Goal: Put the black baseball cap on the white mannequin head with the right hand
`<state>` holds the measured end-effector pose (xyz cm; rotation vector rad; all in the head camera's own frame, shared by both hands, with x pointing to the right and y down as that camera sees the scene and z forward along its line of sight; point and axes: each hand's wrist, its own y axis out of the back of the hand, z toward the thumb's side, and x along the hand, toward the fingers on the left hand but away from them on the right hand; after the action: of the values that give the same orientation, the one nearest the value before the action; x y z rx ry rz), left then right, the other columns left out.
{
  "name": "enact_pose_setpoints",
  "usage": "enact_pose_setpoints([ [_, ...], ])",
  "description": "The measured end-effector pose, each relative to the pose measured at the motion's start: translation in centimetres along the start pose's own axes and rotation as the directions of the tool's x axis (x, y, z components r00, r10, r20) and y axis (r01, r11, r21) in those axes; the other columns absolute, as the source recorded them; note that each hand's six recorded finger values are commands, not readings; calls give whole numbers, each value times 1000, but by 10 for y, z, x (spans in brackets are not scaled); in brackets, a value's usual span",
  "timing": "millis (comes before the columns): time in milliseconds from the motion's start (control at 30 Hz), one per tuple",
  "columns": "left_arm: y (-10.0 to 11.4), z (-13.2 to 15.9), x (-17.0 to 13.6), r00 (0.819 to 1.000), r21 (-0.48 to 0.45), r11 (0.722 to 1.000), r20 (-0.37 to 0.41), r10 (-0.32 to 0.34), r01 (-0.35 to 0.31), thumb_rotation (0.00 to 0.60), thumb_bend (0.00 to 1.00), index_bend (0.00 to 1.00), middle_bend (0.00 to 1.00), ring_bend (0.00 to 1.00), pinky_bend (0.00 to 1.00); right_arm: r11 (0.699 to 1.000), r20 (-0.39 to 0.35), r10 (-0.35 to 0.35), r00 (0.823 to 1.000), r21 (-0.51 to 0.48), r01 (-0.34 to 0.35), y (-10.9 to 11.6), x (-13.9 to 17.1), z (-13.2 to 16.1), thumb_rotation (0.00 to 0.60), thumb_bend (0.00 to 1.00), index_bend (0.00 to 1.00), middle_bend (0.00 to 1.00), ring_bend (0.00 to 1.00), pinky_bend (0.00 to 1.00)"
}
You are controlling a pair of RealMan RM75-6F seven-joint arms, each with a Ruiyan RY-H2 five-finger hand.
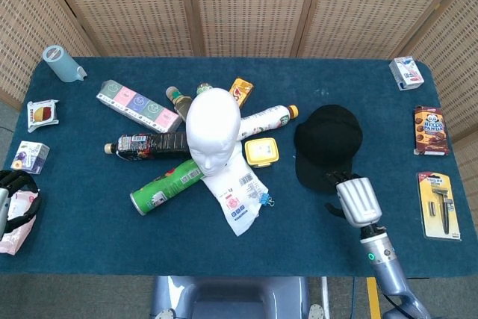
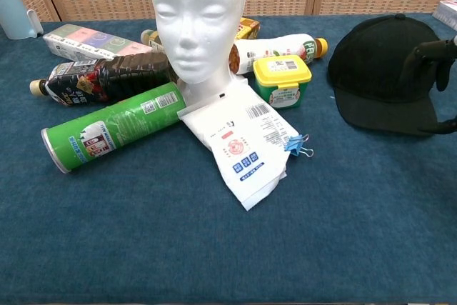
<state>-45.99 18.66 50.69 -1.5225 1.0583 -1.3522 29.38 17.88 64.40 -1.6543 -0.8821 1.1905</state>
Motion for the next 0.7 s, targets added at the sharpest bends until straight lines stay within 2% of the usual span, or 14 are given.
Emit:
enact_pose_setpoints([
  [333, -1, -6, -1, 1000, 1, 1000, -18, -9, 9, 600, 322, 528, 443, 355, 355, 999, 7, 24, 1000, 23, -24, -34, -21, 5, 600, 178, 389, 568, 617, 653],
  [700, -4, -14, -4, 999, 1, 1000, -34, -20, 20, 600, 323, 528, 444, 355, 355, 999, 21, 26, 999, 46, -27, -53, -33, 6, 600, 179, 393, 586, 644, 665],
])
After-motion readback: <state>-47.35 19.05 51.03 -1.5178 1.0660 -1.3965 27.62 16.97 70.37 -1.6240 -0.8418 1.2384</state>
